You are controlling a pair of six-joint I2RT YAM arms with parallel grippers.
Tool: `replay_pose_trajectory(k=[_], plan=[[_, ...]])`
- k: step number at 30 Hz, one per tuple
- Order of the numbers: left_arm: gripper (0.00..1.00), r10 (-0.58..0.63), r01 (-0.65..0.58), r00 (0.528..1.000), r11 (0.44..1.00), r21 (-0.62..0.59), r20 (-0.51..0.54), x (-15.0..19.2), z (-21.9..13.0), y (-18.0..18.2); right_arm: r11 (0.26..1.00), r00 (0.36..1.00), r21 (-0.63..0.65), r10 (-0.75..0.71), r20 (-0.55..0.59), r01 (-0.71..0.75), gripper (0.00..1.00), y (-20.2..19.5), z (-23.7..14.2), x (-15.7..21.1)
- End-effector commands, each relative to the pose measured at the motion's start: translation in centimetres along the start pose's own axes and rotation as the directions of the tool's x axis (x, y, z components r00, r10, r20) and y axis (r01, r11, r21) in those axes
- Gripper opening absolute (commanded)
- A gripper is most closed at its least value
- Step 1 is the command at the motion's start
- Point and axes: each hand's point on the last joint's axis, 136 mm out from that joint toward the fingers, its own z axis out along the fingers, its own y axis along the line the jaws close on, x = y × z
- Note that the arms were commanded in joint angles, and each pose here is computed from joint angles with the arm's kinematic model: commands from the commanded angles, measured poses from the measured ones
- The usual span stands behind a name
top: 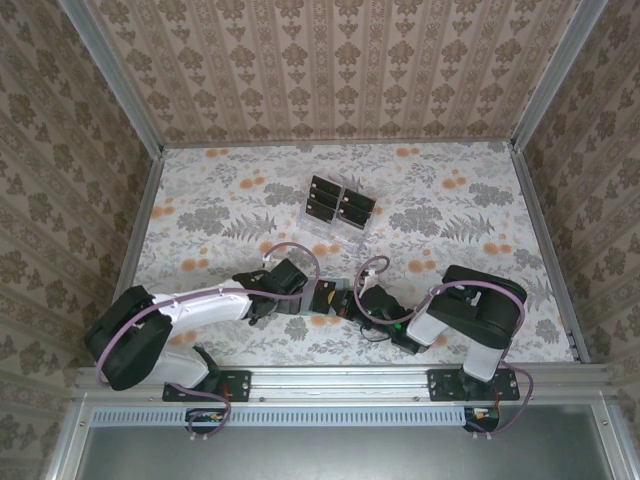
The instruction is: Put the credit cards into the card holder
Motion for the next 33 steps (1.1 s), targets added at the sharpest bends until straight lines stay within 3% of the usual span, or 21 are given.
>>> replay_pose_trajectory(k=[1,33], plan=[[1.00,0.016,-0.018,0.999,0.999,-0.039,-0.040,1.6,0.4,1.0,1.000,0.999,0.025,0.006,-0.052,-0.005,0.00,-1.0,0.3,1.3],[1.00,0.015,-0.017,0.999,0.999,-0.031,-0.038,1.6,0.4,0.8,0.996,0.969,0.088,0.042,-0.245,-0.021,0.00,-1.9,3.4,2.9]])
